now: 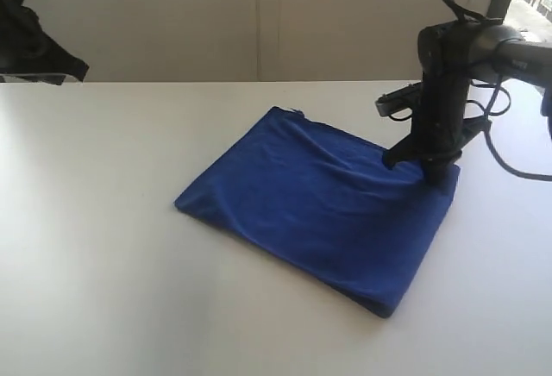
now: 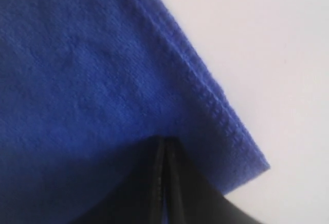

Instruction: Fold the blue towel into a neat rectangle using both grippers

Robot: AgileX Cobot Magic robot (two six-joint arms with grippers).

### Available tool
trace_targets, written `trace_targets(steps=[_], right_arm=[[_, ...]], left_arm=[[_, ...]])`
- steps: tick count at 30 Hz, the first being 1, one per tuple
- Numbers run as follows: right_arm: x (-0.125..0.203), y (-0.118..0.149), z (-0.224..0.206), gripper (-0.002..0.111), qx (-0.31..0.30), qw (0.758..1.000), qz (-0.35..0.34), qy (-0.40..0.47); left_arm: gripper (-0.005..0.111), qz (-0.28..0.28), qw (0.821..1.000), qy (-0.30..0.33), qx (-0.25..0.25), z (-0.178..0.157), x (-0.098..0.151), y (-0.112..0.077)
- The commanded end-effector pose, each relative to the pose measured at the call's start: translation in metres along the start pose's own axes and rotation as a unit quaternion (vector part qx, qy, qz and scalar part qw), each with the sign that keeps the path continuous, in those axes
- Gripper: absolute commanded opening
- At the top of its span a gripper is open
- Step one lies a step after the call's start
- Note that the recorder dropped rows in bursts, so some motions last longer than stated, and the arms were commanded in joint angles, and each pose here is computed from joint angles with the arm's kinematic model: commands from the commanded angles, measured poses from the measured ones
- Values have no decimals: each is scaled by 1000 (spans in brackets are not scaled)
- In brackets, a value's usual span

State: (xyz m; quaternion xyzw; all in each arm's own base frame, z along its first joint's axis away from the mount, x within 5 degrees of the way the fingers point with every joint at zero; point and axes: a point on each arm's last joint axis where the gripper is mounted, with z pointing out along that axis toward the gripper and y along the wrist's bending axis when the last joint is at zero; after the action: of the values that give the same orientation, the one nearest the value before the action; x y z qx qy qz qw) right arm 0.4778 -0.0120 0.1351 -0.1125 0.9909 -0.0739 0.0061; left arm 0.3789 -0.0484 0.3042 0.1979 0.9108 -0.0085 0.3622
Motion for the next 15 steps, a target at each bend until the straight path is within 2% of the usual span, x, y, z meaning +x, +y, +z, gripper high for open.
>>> trace_targets(steps=[1, 6, 9, 12, 15], right_arm=[[23, -7, -9, 0, -2, 1000, -6, 27], [42, -4, -19, 0, -7, 999, -19, 40], [46, -3, -43, 0, -18, 999, -23, 13], [48, 6, -72, 0, -75, 995, -48, -38], [46, 19, -82, 0, -129, 988, -49, -64]], left_arm=[[0, -23, 997, -68, -35, -33, 34, -9], [0, -73, 985, -143, -63, -65, 84, -24], [0, -90, 975, -189, -76, -84, 112, -32], [0, -94, 970, -208, -82, -98, 139, -41], [0, -110, 966, -221, -80, -110, 158, -48]])
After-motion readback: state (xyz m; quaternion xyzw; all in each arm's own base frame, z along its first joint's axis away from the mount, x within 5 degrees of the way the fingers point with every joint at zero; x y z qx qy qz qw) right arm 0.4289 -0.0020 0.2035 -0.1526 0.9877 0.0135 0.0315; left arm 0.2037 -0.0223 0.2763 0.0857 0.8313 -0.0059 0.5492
